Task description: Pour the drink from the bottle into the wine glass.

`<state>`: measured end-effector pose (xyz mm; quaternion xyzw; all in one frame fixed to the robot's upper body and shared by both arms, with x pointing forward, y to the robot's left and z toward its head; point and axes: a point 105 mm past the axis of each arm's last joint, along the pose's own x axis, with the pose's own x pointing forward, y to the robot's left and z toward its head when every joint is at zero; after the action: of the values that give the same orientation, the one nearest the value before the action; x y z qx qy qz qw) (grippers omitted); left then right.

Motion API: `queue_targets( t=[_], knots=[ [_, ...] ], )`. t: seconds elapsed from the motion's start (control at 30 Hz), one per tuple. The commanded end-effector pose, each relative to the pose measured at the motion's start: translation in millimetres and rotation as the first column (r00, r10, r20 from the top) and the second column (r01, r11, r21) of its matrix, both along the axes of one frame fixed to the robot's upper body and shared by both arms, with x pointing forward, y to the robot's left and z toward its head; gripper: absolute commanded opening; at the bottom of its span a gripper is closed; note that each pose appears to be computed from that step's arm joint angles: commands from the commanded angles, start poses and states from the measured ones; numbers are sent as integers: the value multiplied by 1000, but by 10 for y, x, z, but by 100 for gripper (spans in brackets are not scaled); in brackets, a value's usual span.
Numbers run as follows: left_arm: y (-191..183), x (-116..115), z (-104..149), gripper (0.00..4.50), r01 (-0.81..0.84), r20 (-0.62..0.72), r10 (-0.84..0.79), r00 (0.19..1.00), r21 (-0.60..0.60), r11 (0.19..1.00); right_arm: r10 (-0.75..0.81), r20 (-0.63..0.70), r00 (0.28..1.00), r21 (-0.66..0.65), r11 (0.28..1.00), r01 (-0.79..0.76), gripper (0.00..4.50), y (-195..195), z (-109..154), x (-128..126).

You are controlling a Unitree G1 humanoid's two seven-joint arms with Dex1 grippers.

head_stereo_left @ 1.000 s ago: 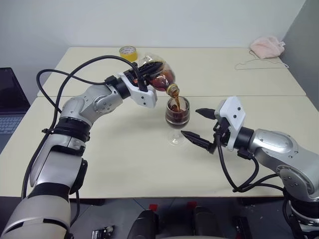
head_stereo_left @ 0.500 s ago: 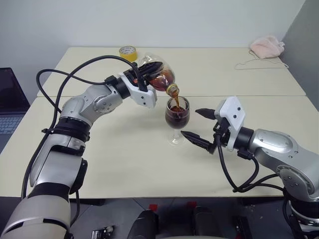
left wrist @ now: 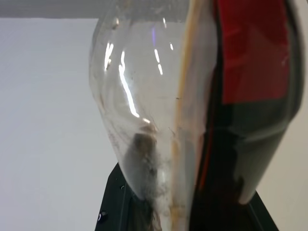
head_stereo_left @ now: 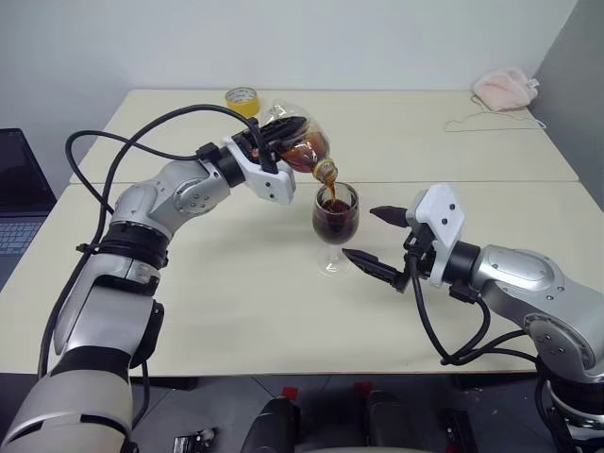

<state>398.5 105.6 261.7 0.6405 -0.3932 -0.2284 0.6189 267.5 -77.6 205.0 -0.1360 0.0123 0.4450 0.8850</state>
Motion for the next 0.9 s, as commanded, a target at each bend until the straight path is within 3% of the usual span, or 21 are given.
queue_targets(
  t=[0.03, 0.9],
  knots=[
    [10, -31, 214, 76, 9, 64, -8, 998, -21, 1000, 12, 48, 999, 9, 1000, -13, 450, 22, 77, -55],
    [-60, -105, 92, 76, 52, -82, -65, 994, -150, 987, 8, 71, 997, 21, 1000, -10, 450, 34, 107, -41]
  ],
)
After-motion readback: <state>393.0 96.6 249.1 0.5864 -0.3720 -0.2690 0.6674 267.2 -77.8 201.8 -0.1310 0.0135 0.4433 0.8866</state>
